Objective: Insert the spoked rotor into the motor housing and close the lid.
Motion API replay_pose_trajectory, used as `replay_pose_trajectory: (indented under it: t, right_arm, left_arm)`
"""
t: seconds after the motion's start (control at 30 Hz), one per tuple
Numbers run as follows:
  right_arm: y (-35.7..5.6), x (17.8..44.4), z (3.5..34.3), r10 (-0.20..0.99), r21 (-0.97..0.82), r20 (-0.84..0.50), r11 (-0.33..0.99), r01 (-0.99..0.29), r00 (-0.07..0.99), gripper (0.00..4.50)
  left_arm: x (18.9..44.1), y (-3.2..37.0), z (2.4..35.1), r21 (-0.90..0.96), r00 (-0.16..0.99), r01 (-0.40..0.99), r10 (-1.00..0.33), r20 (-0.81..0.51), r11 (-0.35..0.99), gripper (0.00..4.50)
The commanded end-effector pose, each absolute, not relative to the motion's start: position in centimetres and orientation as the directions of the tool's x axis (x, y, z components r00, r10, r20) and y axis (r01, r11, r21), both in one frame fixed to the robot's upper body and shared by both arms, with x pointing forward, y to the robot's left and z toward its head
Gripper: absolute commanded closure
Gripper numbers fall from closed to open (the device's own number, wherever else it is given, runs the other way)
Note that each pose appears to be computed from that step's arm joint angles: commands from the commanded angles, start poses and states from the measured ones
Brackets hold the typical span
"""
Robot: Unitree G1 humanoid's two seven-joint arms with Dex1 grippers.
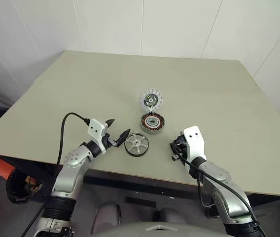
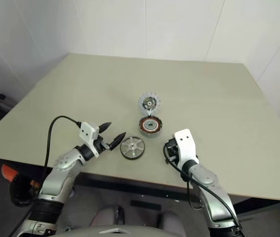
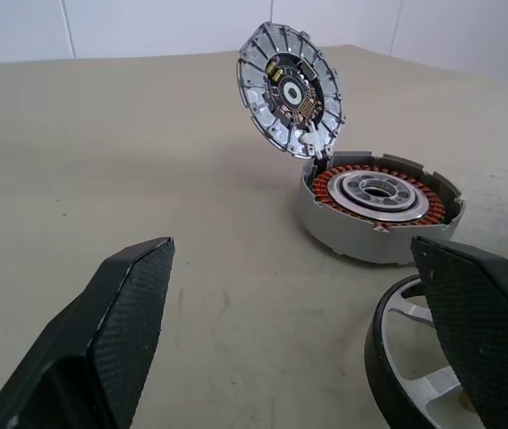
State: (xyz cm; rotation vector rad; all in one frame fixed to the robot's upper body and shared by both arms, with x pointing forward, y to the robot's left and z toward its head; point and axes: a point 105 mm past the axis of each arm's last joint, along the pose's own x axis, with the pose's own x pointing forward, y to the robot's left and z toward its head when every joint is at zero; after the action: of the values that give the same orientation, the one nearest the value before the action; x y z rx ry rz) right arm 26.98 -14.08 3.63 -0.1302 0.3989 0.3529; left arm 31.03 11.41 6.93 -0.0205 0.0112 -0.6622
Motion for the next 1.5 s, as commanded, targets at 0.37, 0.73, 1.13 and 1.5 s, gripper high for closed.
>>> replay_pose_trajectory:
  t: [0.37, 0.73, 1.13, 1.5]
  right_arm:
    - [-12.3, 30.0, 8.5, 0.353, -0.113, -0.285, 0.911, -0.397, 0.891, 3.93]
    - [-10.6, 33.3, 9.6, 0.358, -0.144, -0.273, 0.902, -0.406, 0.893, 3.93]
    - [-9.1, 35.1, 9.2, 0.399, -0.153, -0.28, 0.879, -0.451, 0.873, 3.93]
    - [-7.3, 35.8, 9.0, 0.445, -0.151, -0.276, 0.856, -0.495, 0.852, 3.93]
  left_arm:
    - [31.4, 10.8, 8.8, 0.003, 0.778, 0.627, -0.626, 0.048, 0.779, 0.0]
    - [31.1, 10.6, 9.1, -0.009, 0.778, 0.628, -0.627, 0.042, 0.778, 0.0]
    - [31.0, 10.9, 8.5, -0.017, 0.776, 0.631, -0.63, 0.03, 0.776, 0.0]
    - [31.0, 11.0, 7.8, -0.02, 0.778, 0.628, -0.628, 0.028, 0.778, 0.0]
